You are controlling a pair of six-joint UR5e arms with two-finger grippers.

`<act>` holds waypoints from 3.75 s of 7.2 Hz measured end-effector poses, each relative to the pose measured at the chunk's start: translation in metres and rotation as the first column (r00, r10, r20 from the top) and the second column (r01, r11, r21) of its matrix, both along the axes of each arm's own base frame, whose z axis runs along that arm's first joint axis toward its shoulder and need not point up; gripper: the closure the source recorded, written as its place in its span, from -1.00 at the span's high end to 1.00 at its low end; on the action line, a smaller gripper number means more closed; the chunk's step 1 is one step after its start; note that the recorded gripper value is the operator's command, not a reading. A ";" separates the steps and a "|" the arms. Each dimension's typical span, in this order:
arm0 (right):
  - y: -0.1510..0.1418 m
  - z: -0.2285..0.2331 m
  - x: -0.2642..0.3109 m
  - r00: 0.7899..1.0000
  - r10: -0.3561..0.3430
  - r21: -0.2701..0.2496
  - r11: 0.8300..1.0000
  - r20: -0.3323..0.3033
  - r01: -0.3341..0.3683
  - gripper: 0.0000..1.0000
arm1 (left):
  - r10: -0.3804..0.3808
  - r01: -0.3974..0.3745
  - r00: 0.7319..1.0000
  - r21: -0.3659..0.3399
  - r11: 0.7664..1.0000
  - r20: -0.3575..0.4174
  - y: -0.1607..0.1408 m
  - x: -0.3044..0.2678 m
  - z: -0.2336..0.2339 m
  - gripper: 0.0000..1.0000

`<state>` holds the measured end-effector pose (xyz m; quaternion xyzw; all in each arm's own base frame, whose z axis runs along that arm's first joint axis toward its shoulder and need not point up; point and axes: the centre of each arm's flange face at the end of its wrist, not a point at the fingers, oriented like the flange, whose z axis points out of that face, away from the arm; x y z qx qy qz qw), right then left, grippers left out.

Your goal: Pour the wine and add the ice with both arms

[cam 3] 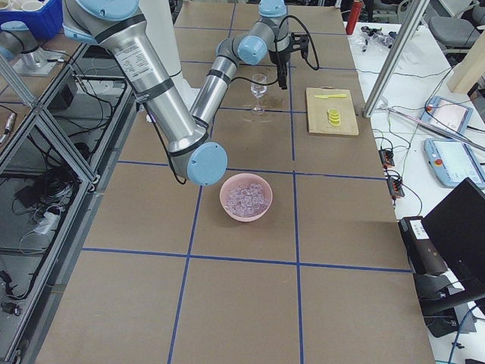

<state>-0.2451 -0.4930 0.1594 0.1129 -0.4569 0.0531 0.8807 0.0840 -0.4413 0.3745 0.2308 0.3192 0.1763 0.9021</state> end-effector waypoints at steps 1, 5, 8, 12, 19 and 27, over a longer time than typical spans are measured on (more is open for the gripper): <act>-0.009 0.022 0.030 0.998 -0.028 0.008 1.000 -0.055 0.028 1.00 | 0.003 -0.003 1.000 -0.009 1.000 0.012 -0.011 -0.005 0.011 1.00; -0.033 0.160 0.136 0.938 -0.210 0.034 0.973 -0.276 0.228 1.00 | -0.043 0.038 0.998 -0.140 0.989 -0.034 -0.047 -0.072 0.083 1.00; -0.032 0.285 0.227 0.904 -0.331 -0.009 0.940 -0.270 0.341 1.00 | -0.060 0.056 0.998 -0.178 0.982 -0.016 -0.055 -0.109 0.127 1.00; 0.012 0.398 0.300 0.907 -0.368 -0.086 0.930 -0.205 0.358 1.00 | -0.066 0.065 0.998 -0.291 0.954 0.004 -0.058 -0.124 0.198 1.00; 0.025 0.482 0.336 0.935 -0.308 -0.141 0.948 -0.175 0.286 1.00 | -0.106 0.076 0.993 -0.441 0.894 -0.043 -0.039 -0.146 0.273 1.00; 0.007 0.483 0.342 0.973 -0.138 -0.124 0.986 -0.188 0.116 1.00 | -0.164 0.124 0.986 -0.471 0.873 -0.043 -0.042 -0.151 0.270 1.00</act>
